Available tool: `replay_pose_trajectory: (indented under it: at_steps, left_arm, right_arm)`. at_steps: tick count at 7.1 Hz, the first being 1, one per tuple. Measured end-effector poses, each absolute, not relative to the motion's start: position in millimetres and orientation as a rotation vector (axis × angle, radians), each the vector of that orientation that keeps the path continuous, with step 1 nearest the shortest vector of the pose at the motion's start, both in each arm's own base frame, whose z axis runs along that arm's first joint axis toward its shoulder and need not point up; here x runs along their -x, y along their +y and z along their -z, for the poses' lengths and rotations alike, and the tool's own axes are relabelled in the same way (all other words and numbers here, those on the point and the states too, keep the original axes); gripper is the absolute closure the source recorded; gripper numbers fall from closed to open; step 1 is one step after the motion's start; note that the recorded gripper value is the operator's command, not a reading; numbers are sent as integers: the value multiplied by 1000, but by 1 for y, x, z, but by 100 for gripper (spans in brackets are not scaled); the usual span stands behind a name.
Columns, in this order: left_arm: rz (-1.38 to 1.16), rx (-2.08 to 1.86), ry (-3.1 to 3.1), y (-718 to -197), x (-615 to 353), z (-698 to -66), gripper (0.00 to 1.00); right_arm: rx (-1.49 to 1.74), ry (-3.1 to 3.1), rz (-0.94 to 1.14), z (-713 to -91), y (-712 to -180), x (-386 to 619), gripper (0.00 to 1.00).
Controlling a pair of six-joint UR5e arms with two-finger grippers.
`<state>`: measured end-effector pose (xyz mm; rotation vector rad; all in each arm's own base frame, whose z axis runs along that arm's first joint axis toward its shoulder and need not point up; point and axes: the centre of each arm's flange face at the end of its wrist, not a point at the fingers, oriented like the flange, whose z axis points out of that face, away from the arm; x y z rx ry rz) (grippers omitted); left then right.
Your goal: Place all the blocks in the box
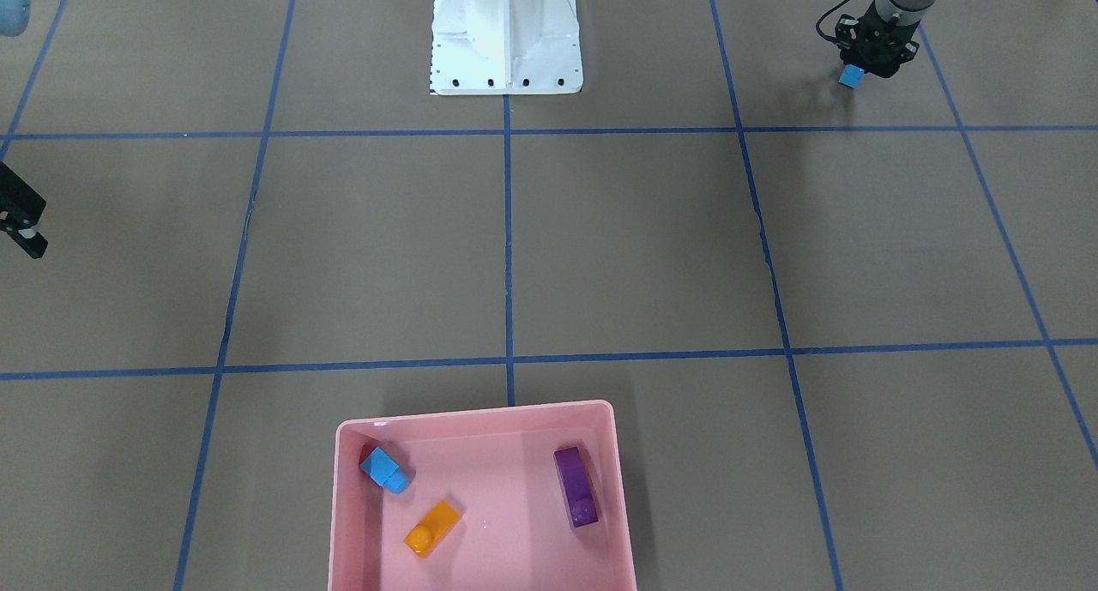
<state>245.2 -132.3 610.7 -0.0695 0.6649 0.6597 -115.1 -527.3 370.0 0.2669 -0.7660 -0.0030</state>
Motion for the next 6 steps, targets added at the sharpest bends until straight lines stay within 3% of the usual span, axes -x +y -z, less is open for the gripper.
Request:
replay_pose_trajectory:
  at_steps: [3, 6]
  left_arm:
    - [-547, -16, 791, -159, -242, -542, 100]
    - [-254, -248, 1003, -247, -245, -439, 100]
  right_arm:
    - [-271, -768, 6, -368, -528, 116, 0]
    - [-268, -767, 4, -370, -527, 115, 0]
